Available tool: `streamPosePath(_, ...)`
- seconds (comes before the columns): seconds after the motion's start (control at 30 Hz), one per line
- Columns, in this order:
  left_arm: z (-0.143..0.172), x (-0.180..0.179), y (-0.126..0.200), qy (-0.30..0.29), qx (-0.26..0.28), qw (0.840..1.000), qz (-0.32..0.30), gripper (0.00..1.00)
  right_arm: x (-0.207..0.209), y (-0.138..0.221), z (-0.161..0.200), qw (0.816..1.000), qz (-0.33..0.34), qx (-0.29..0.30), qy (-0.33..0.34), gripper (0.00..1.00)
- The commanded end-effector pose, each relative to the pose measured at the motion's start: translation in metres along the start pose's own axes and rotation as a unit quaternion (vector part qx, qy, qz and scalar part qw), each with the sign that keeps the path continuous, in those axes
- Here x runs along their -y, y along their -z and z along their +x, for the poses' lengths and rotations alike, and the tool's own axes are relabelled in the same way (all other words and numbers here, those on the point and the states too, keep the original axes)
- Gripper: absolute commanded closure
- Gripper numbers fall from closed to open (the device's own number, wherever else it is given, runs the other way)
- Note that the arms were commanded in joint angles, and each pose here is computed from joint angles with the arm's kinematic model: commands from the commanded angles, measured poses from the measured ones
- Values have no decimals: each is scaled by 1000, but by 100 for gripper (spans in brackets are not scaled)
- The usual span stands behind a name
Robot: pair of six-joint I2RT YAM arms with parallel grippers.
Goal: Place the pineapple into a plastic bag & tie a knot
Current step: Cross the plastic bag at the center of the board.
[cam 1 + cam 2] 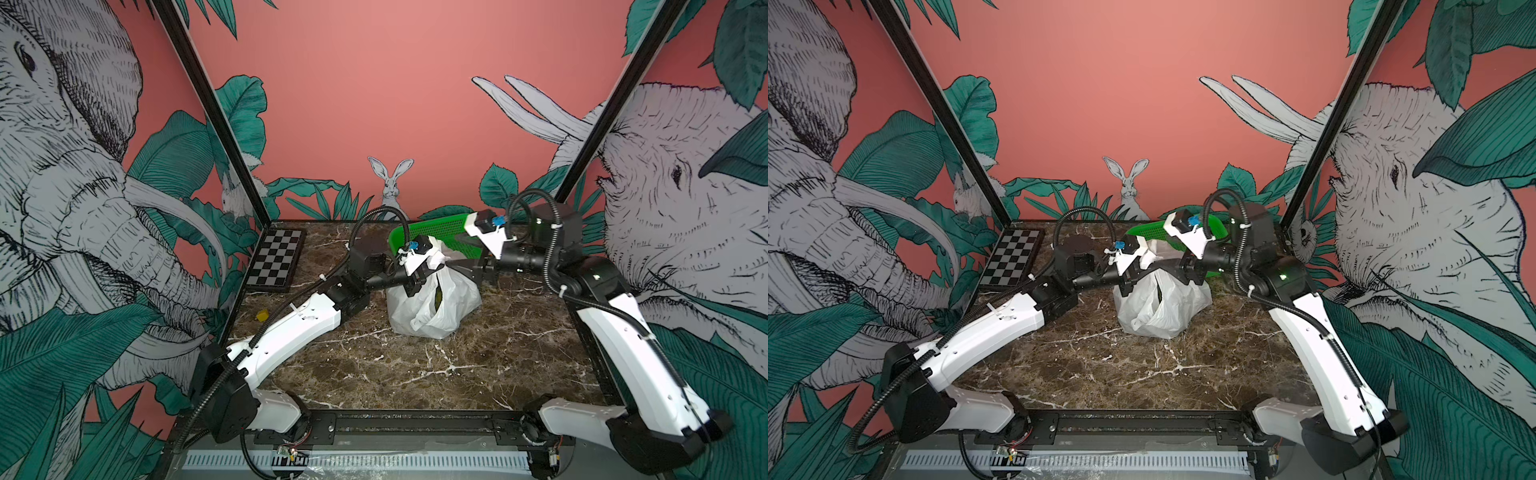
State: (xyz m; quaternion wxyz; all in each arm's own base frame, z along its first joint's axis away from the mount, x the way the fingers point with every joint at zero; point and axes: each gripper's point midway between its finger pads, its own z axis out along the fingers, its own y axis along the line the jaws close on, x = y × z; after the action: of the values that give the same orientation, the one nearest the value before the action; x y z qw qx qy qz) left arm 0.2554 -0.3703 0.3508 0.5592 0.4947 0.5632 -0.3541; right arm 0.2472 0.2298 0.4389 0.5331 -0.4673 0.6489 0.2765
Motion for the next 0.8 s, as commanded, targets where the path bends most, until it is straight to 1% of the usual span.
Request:
streamPosePath(0.0,-22,3,7,-42,41,998,-1,100,20,22,-3,981,88,2,-170,34)
streamPosePath(0.03,-22,4,7,-44,42,998,1,100,28,21,4,966,109,-5,-236,37)
streamPosePath(0.07,-23,5,7,-48,46,998,4,100,27,15,10,953,102,-19,-283,41)
streamPosePath(0.1,-23,6,7,-51,47,998,6,100,27,12,14,943,99,-35,-315,42)
streamPosePath(0.13,-23,6,7,-51,47,998,7,100,25,7,21,928,93,-54,-357,42)
streamPosePath(0.17,-22,7,7,-54,47,997,9,100,23,1,26,918,86,-70,-382,42)
streamPosePath(0.23,-21,8,7,-56,46,997,12,100,18,-7,27,907,67,-85,-407,39)
streamPosePath(0.33,-20,9,5,-57,42,997,18,100,11,-20,22,900,37,-87,-425,36)
streamPosePath(0.43,-19,11,4,-56,41,997,23,100,7,-33,15,901,19,-90,-424,35)
streamPosePath(0.53,-18,12,3,-56,39,997,30,100,9,-45,18,900,19,-105,-424,36)
streamPosePath(0.6,-19,12,3,-57,38,997,30,100,9,-50,19,899,20,-112,-422,39)
streamPosePath(0.67,-19,12,3,-56,37,997,30,100,7,-54,23,899,17,-122,-421,44)
streamPosePath(0.7,-19,12,3,-56,37,997,29,100,6,-55,24,899,16,-125,-420,48)
streamPosePath(0.77,-18,12,3,-55,35,997,30,100,5,-57,28,898,12,-132,-420,61)
